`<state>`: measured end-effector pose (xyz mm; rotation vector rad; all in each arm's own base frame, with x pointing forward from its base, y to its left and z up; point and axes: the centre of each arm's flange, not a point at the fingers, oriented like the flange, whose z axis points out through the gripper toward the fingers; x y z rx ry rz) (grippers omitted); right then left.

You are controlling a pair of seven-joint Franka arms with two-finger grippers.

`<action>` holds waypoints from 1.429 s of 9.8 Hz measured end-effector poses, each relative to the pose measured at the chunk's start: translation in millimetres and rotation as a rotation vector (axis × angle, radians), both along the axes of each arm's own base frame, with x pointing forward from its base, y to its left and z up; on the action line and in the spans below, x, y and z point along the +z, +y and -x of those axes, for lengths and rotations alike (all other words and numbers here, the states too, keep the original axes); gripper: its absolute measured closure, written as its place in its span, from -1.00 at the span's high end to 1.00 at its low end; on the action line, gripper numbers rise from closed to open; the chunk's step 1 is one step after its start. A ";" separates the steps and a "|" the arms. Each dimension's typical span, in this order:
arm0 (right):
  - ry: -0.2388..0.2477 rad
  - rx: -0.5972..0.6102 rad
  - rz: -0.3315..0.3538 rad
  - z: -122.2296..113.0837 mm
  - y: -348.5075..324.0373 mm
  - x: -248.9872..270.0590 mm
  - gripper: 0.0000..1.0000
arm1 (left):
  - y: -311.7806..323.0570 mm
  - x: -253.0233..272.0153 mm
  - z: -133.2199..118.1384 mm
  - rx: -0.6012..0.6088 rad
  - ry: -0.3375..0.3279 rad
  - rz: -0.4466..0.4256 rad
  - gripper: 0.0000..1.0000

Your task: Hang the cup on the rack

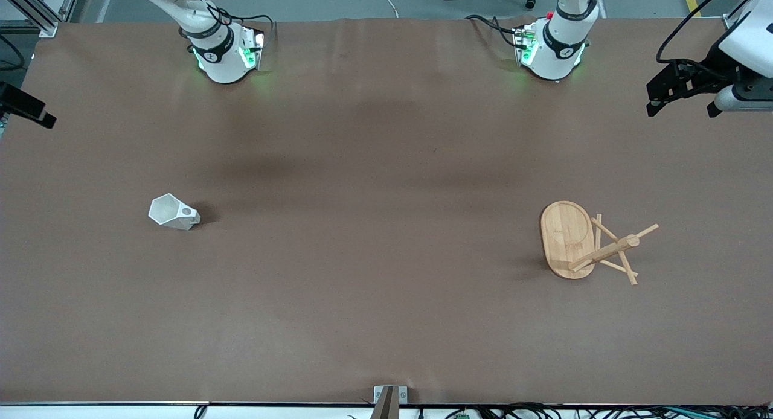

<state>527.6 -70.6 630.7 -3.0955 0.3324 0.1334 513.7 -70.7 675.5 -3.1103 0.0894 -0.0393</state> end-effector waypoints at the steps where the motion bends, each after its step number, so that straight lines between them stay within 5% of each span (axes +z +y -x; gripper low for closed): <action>1: 0.001 -0.004 0.000 -8.6 -3.1 -32.5 1.00 | -0.4 -0.2 -0.1 -0.001 0.000 0.000 1.00; 8: -0.097 0.037 0.028 -12.1 -20.2 -308.0 1.00 | -1.1 2.8 0.2 -0.002 -0.006 0.001 1.00; 14: -0.056 0.046 0.030 -6.9 -25.9 -391.6 0.95 | -0.9 4.8 1.5 -0.002 -0.002 0.000 1.00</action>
